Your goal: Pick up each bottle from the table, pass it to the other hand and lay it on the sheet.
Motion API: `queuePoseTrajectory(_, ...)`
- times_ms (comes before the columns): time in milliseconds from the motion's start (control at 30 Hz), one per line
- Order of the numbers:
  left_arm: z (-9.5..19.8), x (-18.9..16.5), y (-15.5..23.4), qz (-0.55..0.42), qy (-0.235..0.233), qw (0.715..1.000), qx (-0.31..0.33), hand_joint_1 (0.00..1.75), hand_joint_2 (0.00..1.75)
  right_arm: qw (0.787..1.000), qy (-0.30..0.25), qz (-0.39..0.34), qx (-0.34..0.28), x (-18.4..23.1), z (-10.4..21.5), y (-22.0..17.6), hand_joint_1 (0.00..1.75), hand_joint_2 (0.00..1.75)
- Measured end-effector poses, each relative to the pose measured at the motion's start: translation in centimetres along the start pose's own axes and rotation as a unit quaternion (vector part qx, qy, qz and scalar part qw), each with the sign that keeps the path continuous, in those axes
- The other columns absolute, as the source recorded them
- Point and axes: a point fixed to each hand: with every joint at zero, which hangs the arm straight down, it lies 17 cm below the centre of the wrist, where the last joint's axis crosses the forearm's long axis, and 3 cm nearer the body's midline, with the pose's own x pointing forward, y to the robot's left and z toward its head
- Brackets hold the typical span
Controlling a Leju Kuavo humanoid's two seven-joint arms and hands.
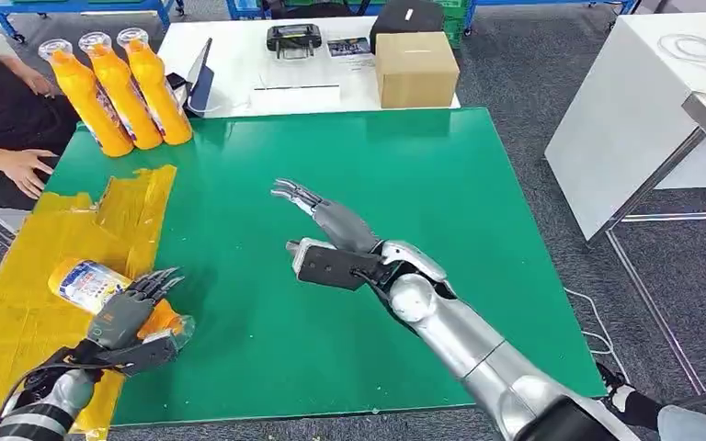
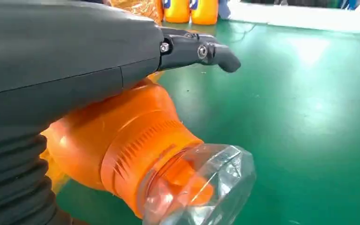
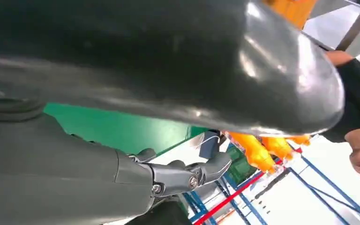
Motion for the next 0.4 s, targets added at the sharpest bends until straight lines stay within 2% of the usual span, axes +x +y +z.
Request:
queuePoseTrajectory(67, -0.2, 1.3, 0.3, 0.011, -0.013, 1.000, 0.021, 0.00, 0.00, 1.000, 0.002, 0.001, 0.000, -0.1, 0.1, 0.1, 0.00, 0.00)
queuePoseTrajectory(167, -0.6, 4.1, 2.8, 0.056, -0.039, 0.992, 0.102, 0.00, 0.00, 1.000, 0.006, 0.001, 0.001, -0.5, 0.4, 0.7, 0.00, 0.00)
queuePoseTrajectory(300, -1.0, 6.7, 5.1, 0.094, -0.057, 0.980, 0.165, 0.00, 0.00, 1.000, 0.012, -0.001, 0.003, -0.9, 0.8, 1.4, 0.00, 0.00)
queuePoseTrajectory(400, -1.0, 8.0, 8.8, 0.181, -0.071, 0.951, 0.240, 0.00, 0.00, 1.000, 0.016, 0.001, 0.005, -1.2, 1.1, 2.1, 0.00, 0.00)
